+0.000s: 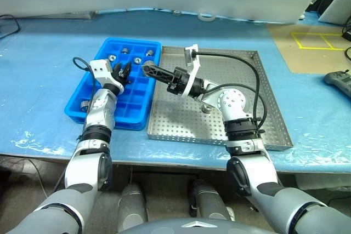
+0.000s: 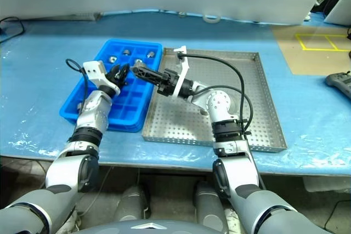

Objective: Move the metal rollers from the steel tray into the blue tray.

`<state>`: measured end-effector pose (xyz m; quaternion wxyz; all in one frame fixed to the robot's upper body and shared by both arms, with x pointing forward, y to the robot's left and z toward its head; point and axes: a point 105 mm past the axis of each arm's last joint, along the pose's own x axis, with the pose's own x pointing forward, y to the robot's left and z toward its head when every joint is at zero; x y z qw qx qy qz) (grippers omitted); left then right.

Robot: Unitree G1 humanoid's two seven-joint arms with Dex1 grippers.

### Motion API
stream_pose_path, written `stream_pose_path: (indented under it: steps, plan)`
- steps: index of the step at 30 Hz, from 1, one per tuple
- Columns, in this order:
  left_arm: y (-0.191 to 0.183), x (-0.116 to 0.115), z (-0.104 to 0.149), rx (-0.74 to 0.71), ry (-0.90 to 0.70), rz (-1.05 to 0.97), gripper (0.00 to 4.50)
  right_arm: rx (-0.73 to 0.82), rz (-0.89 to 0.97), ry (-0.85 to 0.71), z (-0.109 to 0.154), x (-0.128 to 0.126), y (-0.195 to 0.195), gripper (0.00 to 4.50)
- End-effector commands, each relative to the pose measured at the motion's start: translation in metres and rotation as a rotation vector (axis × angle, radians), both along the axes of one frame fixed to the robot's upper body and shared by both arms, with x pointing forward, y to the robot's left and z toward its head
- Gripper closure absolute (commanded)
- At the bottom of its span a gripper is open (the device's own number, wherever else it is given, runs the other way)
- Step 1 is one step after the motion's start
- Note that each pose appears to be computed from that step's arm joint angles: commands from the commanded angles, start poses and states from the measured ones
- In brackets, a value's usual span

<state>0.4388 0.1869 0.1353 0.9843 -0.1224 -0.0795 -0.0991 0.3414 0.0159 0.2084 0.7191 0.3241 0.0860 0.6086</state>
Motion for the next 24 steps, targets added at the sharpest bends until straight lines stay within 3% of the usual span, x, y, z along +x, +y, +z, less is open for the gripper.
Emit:
stream_pose_path:
  steps: [1,4,9,12,14,18,24]
  plan:
    - [-0.001,0.0,0.009,0.042,-0.038,-0.002,2.79,0.038,0.006,-0.055,0.014,-0.003,0.001,2.36]
    - [-0.001,-0.001,0.007,0.051,-0.032,-0.007,2.79,0.039,0.01,-0.056,0.014,-0.003,0.002,2.36]
    - [0.001,-0.002,0.004,0.052,-0.016,-0.001,1.31,0.037,0.01,-0.058,0.014,-0.003,0.003,2.36]
    - [0.008,-0.006,0.015,-0.021,-0.059,-0.014,0.32,0.043,-0.001,-0.046,0.015,-0.001,0.004,2.36]
    - [0.016,-0.01,0.025,-0.066,-0.094,-0.016,0.32,0.041,-0.012,-0.038,0.015,0.002,0.005,2.36]
    - [0.033,-0.033,0.066,-0.077,-0.25,-0.049,0.32,-0.007,-0.088,-0.017,0.01,0.021,0.014,2.36]
    - [0.043,-0.075,0.096,0.043,-0.337,-0.06,0.32,-0.089,-0.09,-0.052,0.005,0.032,0.041,2.36]
